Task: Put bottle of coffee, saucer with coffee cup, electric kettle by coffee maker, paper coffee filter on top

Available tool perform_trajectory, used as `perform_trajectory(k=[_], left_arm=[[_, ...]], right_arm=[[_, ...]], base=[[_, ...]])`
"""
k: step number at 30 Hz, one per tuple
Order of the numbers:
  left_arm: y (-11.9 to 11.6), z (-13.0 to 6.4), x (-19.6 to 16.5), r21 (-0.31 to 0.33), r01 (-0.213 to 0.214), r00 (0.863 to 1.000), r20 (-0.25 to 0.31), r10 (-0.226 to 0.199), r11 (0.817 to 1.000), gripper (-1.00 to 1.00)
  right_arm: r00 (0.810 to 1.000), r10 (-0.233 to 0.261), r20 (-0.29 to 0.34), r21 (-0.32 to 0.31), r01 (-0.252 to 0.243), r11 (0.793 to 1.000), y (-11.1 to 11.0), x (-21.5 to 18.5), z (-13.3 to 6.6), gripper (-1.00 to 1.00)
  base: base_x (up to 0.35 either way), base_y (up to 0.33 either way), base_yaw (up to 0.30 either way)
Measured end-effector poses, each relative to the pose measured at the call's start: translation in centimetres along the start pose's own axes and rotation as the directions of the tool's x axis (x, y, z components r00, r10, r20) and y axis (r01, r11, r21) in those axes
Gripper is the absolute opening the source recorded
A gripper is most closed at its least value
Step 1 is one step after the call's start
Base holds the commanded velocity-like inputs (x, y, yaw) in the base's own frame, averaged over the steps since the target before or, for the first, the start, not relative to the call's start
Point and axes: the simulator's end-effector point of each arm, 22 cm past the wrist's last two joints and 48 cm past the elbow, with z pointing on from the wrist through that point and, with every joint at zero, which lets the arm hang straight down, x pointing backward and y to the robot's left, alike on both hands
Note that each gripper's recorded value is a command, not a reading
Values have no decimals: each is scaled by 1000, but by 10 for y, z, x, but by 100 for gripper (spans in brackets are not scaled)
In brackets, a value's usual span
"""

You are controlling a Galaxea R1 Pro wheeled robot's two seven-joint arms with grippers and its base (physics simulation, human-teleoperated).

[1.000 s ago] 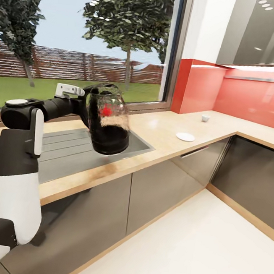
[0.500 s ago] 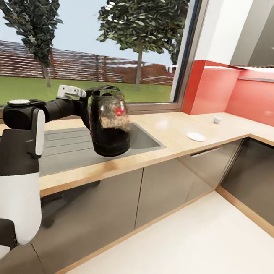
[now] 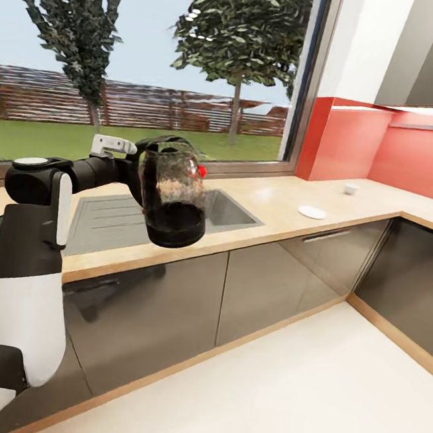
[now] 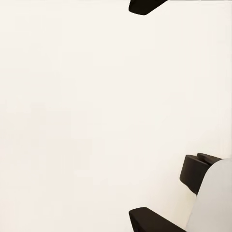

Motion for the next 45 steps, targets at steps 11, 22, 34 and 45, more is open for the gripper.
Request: perform_trajectory(k=[11,22,34,45], left_arm=[[-13,5,4,-17,-92,995,-33,91,996,-100],[-2,3,4,-69,-115,993,-41,112,991,-100],[21,-2,4,-112,-74,997,-33,70,991,-100],[24,-2,6,-117,-67,997,-37,63,991,-100]], right_arm=[[1000,0,0,0,0,1000,0,0,0,100],[1000,0,0,0,0,1000,0,0,0,100],[1000,1,1,5,-1,1000,-2,0,0,100],[1000,2,0,7,-2,1000,-2,0,0,100]], base=[[-60,-39,246],[0,0,270],[-103,0,121],[-8,0,107]])
